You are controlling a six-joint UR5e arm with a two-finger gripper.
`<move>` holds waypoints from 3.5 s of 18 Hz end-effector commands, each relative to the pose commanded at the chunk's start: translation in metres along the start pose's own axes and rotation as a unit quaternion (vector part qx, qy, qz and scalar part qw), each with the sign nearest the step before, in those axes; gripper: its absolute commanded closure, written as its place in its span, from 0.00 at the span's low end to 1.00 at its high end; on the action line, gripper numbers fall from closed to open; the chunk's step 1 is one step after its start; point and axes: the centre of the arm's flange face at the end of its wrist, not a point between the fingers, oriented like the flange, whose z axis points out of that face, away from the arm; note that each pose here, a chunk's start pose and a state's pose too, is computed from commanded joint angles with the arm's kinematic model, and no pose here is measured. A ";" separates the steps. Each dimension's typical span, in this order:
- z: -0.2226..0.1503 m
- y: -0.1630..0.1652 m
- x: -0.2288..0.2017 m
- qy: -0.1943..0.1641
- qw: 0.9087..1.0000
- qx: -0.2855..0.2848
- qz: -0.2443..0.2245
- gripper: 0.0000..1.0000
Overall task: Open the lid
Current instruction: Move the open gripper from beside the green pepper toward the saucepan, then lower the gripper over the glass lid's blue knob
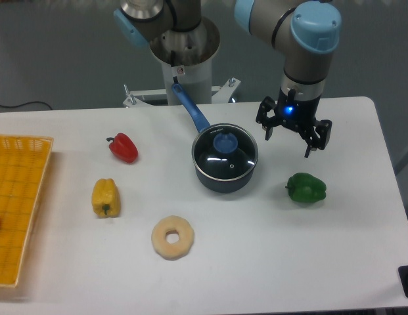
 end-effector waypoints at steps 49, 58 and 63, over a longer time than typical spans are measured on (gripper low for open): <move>0.085 -0.019 0.111 0.036 0.994 -0.099 -0.017 0.00; 0.080 -0.028 0.134 0.038 0.995 -0.090 -0.012 0.00; 0.093 -0.023 0.143 0.050 0.994 -0.097 -0.008 0.00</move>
